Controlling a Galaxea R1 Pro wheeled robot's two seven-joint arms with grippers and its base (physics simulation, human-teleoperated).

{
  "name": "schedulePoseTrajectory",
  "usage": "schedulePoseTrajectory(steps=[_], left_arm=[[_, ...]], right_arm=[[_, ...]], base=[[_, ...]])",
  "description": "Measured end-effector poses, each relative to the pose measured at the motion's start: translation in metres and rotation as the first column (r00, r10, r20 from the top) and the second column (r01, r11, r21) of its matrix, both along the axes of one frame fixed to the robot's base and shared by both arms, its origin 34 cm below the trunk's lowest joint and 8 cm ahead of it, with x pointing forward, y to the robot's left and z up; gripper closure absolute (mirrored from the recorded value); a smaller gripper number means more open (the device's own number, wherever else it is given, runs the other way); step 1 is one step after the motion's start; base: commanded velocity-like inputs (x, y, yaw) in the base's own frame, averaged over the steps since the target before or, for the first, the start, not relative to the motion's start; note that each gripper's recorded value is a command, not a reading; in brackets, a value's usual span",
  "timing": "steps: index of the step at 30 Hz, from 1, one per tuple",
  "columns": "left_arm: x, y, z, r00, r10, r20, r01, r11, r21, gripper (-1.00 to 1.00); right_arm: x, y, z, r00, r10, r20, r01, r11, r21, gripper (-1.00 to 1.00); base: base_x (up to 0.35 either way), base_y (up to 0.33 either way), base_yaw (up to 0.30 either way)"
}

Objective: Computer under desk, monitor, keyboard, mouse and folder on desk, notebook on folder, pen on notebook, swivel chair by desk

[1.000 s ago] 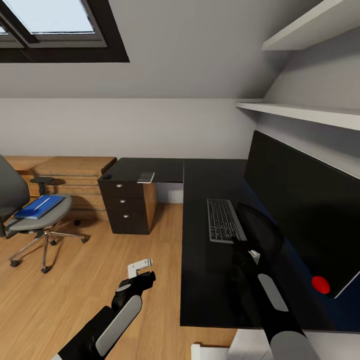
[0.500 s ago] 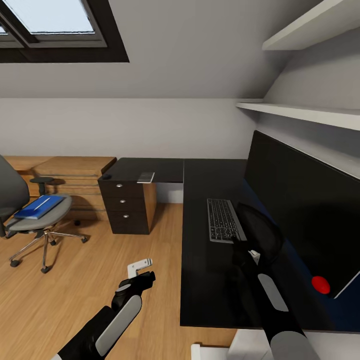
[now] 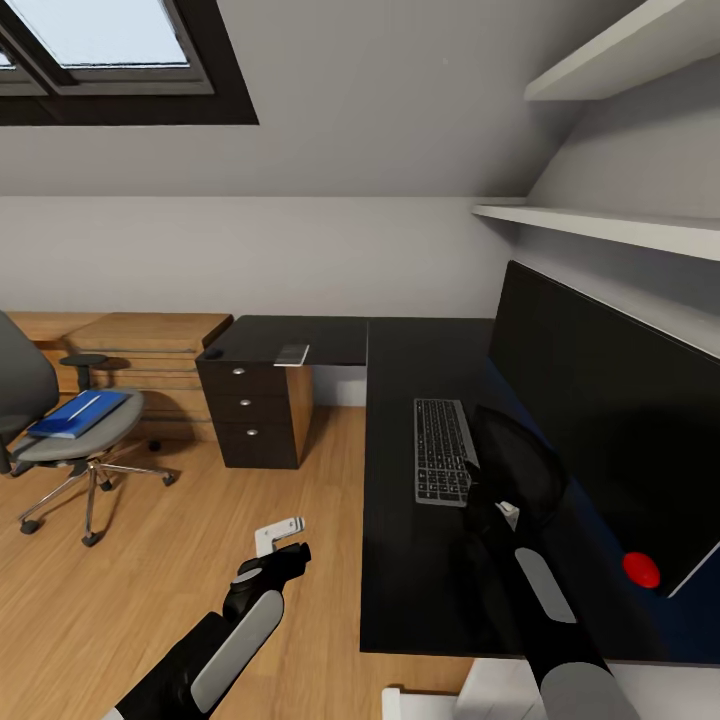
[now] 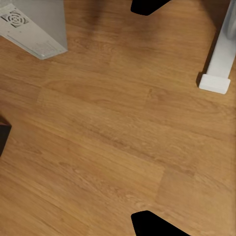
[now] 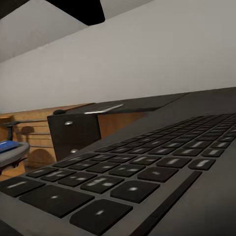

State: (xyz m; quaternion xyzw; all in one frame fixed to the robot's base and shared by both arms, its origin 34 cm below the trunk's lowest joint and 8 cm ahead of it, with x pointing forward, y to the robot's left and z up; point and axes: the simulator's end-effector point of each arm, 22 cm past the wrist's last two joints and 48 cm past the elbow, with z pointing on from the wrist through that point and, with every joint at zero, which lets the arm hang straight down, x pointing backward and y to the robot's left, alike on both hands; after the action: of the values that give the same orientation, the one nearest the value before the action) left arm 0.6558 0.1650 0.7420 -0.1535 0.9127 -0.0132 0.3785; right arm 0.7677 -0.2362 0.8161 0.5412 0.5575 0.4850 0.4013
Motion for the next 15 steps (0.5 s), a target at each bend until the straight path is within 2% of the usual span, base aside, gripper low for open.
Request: schedulePoseTrajectory(steps=[5, 15], left_arm=[[0.0, 0.0001, 0.0, 1.0, 0.0, 0.0, 0.0, 1.0, 0.0, -1.0], [0.0002, 0.0005, 0.0001, 1.0, 0.001, 0.0, -0.001, 1.0, 0.0, -1.0]], right_arm=[[0.0, -0.0002, 0.0001, 1.0, -0.001, 0.0, 0.001, 1.0, 0.0, -1.0], [0.0, -0.0002, 0.0001, 1.0, -0.001, 0.0, 0.001, 1.0, 0.001, -1.0]], base=[[0.0, -0.137, 0.0], [-0.001, -0.015, 0.0]])
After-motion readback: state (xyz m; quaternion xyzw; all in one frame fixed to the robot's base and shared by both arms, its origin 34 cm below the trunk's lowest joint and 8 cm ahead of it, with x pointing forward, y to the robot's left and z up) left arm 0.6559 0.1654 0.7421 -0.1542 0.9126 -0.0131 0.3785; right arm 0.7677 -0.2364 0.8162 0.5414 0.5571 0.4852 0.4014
